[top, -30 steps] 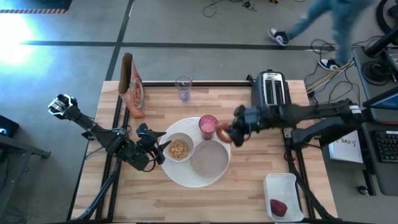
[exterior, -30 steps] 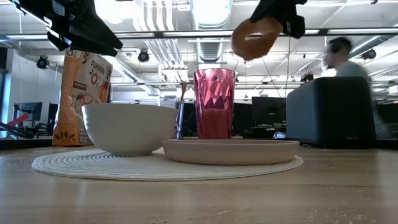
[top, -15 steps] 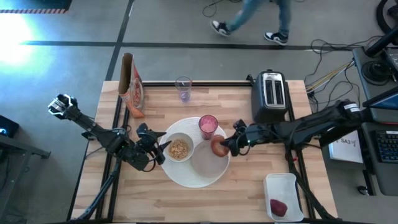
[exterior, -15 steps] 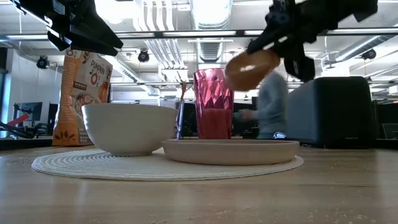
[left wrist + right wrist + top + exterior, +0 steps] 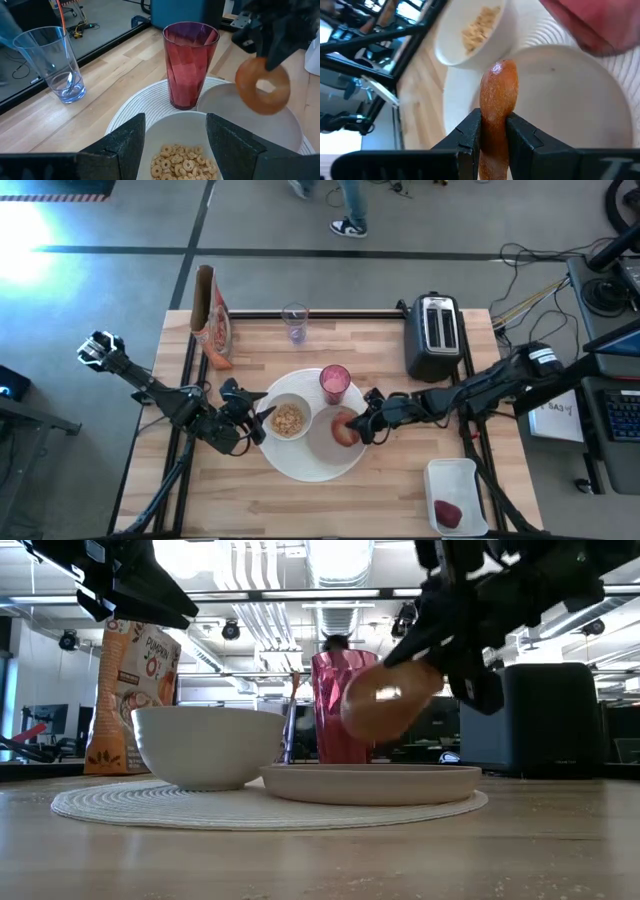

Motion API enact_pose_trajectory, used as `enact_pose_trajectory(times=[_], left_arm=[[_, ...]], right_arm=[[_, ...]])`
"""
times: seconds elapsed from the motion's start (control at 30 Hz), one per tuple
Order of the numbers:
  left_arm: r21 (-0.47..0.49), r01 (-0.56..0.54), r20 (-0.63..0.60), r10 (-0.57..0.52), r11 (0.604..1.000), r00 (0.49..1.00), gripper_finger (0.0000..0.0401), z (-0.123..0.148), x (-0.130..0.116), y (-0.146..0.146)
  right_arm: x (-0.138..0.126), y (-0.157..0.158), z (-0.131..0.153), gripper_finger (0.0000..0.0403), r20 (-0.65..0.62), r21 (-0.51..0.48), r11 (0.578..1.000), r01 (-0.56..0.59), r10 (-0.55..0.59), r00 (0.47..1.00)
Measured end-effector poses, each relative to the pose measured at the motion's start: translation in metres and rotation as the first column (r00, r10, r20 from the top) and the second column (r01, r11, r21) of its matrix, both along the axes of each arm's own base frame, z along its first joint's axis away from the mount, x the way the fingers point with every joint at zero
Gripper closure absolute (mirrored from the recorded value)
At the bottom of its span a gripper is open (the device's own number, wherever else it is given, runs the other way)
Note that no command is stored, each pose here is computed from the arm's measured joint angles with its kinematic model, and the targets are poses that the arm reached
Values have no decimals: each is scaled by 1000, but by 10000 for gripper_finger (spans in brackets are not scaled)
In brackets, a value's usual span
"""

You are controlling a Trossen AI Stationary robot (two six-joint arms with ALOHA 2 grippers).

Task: Arrange a breakfast setting
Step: Put the brown toasted bread on the gray plate

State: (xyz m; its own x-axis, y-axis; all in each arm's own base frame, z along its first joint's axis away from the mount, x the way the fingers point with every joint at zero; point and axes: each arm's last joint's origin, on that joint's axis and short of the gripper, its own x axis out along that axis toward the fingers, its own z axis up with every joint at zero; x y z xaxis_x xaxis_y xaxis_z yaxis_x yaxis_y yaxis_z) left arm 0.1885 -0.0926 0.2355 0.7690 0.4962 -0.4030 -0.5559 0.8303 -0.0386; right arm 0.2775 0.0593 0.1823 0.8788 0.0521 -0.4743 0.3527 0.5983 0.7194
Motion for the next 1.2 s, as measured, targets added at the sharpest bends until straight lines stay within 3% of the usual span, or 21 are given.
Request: enact_pose_trajectory(times=[0.4,0.87,1.2], left_arm=[[2,0,-3,0,1000,1000,207,0,0,0],[2,0,-4,0,1000,1000,207,0,0,0],[2,0,-3,0,1000,1000,207,0,0,0]], right_arm=[[22,7,-41,344,-7,84,996,-39,40,999],[22,5,-39,342,0,42,998,-49,49,999],[22,-1,-32,273,30,-32,997,-76,77,997]])
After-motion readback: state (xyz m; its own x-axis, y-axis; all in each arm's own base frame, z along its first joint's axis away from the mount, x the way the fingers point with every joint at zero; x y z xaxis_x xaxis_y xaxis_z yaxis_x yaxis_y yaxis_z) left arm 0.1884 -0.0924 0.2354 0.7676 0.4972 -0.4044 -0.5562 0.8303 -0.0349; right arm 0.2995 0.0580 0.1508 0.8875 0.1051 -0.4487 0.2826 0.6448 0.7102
